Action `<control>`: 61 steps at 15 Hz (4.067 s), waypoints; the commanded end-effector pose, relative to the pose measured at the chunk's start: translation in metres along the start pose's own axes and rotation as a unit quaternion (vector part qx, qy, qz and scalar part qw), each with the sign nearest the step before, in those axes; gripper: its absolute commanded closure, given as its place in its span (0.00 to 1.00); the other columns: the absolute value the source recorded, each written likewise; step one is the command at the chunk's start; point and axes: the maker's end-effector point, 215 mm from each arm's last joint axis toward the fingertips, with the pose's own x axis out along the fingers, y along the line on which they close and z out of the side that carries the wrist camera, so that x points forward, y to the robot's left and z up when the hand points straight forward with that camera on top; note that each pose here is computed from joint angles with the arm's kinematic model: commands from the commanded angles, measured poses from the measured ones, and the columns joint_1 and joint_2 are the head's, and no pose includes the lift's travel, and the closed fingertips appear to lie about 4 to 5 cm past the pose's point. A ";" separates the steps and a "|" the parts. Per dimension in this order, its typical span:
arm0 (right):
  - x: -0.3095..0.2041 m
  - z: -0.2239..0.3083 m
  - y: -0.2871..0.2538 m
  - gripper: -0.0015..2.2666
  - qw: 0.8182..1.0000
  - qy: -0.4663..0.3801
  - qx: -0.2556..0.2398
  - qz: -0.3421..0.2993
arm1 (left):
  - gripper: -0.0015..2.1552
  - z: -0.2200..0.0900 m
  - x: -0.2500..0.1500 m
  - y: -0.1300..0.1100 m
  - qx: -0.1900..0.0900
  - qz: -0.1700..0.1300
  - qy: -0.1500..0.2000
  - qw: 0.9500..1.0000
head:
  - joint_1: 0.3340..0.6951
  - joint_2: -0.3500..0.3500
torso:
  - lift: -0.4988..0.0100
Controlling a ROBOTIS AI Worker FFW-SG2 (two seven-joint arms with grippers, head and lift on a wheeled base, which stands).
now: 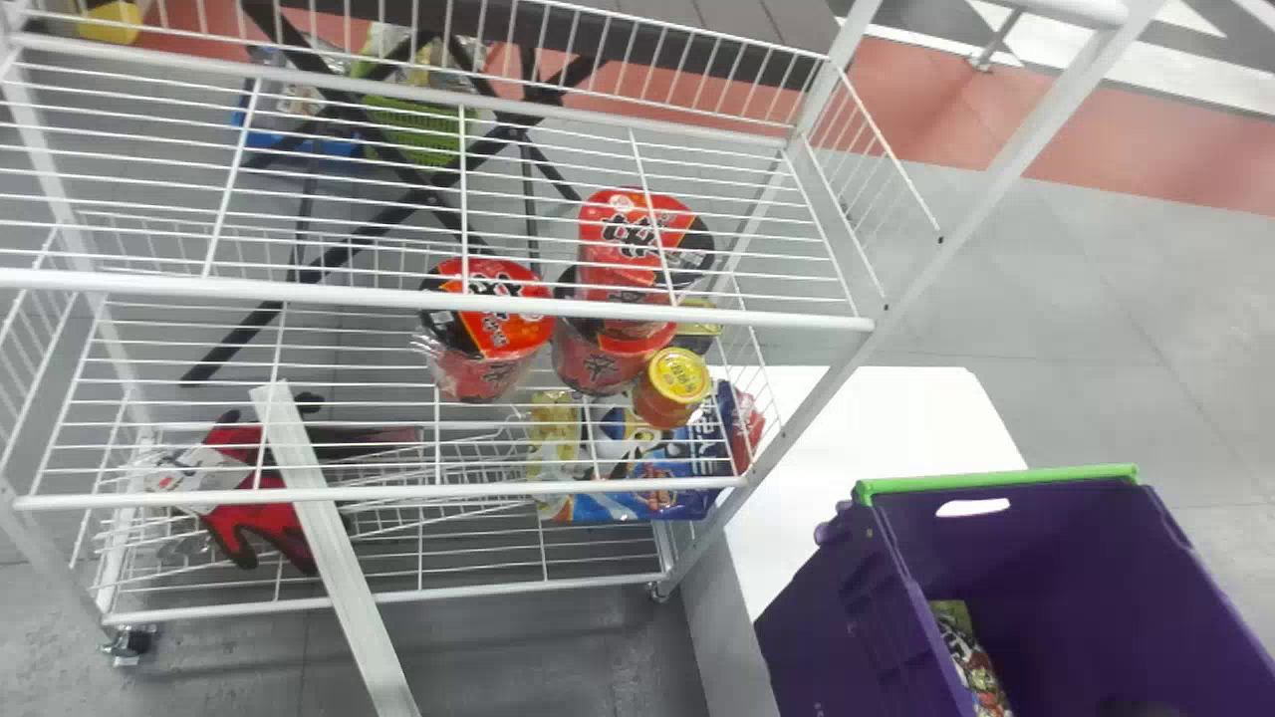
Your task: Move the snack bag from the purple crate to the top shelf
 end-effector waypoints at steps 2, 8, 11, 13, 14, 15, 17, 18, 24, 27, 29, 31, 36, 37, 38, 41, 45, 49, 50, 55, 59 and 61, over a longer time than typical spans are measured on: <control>0.014 -0.003 -0.050 0.01 0.998 0.035 0.036 -0.040 | 0.05 -0.001 0.000 0.001 0.002 0.000 0.001 1.000 | 1.00 0.00 | 0.09; 0.041 -0.040 -0.113 0.01 0.982 0.114 0.045 -0.140 | 0.05 -0.003 0.000 0.002 0.003 -0.001 0.001 1.000 | 1.00 0.00 | 0.09; 0.049 -0.071 -0.135 0.01 0.969 0.161 0.035 -0.184 | 0.05 -0.002 0.001 0.001 0.003 -0.001 0.001 1.000 | 1.00 0.00 | 0.09; 0.058 -0.083 -0.143 0.01 0.963 0.184 0.031 -0.197 | 0.05 -0.003 0.002 0.001 0.003 -0.001 0.002 1.000 | 1.00 0.00 | 0.09; 0.063 -0.088 -0.147 0.01 0.959 0.191 0.022 -0.206 | 0.05 -0.005 0.002 0.002 0.003 -0.001 0.004 1.000 | 1.00 0.00 | 0.09; 0.068 -0.094 -0.152 0.01 0.955 0.199 0.011 -0.218 | 0.05 -0.004 0.003 0.001 0.003 -0.003 0.003 1.000 | 1.00 0.00 | 0.09; 0.075 -0.092 -0.166 0.01 0.948 0.205 -0.013 -0.244 | 0.05 -0.004 0.003 0.001 0.004 -0.003 0.003 1.000 | 1.00 0.00 | 0.09; 0.078 -0.092 -0.172 0.01 0.945 0.208 -0.017 -0.251 | 0.05 -0.005 0.003 0.001 0.004 -0.003 0.004 1.000 | 1.00 0.00 | 0.09; 0.097 -0.101 -0.196 0.01 0.935 0.226 -0.066 -0.264 | 0.05 -0.009 0.006 0.001 0.003 -0.004 0.005 1.000 | 1.00 0.00 | 0.09; 0.110 -0.115 -0.198 0.01 0.932 0.239 -0.097 -0.256 | 0.05 -0.014 0.007 0.001 0.002 -0.003 0.009 1.000 | 1.00 0.00 | 0.09; 0.112 -0.125 -0.202 0.01 0.926 0.253 -0.111 -0.259 | 0.05 -0.013 0.007 0.001 0.003 -0.002 0.004 1.000 | 1.00 0.00 | 0.09; 0.112 -0.133 -0.207 0.01 0.918 0.266 -0.125 -0.265 | 0.05 -0.015 0.007 0.002 0.002 -0.001 0.006 1.000 | 1.00 0.00 | 0.09; 0.119 -0.142 -0.217 0.01 0.904 0.281 -0.164 -0.278 | 0.05 -0.016 0.012 0.004 0.001 0.002 0.004 1.000 | 1.00 0.00 | 0.09; 0.122 -0.145 -0.219 0.01 0.901 0.284 -0.172 -0.281 | 0.05 -0.017 0.013 0.005 0.001 0.003 0.004 1.000 | 1.00 0.00 | 0.09; 0.125 -0.147 -0.222 0.01 0.897 0.287 -0.185 -0.282 | 0.05 -0.018 0.013 0.006 0.001 0.003 0.006 1.000 | 1.00 0.00 | 0.09; 0.140 -0.149 -0.223 0.01 0.897 0.279 -0.211 -0.272 | 0.05 -0.020 0.015 0.007 0.001 0.003 0.006 1.000 | 1.00 0.00 | 0.09; 0.158 -0.161 -0.211 0.01 0.911 0.273 -0.205 -0.233 | 0.05 -0.018 0.017 0.007 0.002 0.001 0.004 1.000 | 1.00 0.00 | 0.09; 0.163 -0.162 -0.212 0.03 0.914 0.265 -0.211 -0.226 | 0.05 -0.019 0.018 0.009 0.001 0.001 0.005 1.000 | 1.00 0.00 | 0.09; 0.164 -0.162 -0.212 0.05 0.914 0.264 -0.212 -0.225 | 0.05 -0.018 0.018 0.010 0.002 0.001 0.003 1.000 | 1.00 0.00 | 0.09; 0.170 -0.169 -0.207 0.68 0.913 0.265 -0.226 -0.212 | 0.05 -0.016 0.020 0.012 0.002 0.001 0.001 1.000 | 1.00 0.00 | 0.09; 0.173 -0.162 -0.193 0.89 0.922 0.247 -0.218 -0.202 | 0.05 -0.017 0.019 0.012 0.001 0.001 0.002 1.000 | 1.00 0.00 | 0.09; 0.162 -0.161 -0.186 0.93 0.927 0.247 -0.199 -0.202 | 0.05 -0.018 0.019 0.011 0.001 0.001 0.004 1.000 | 1.00 0.00 | 0.09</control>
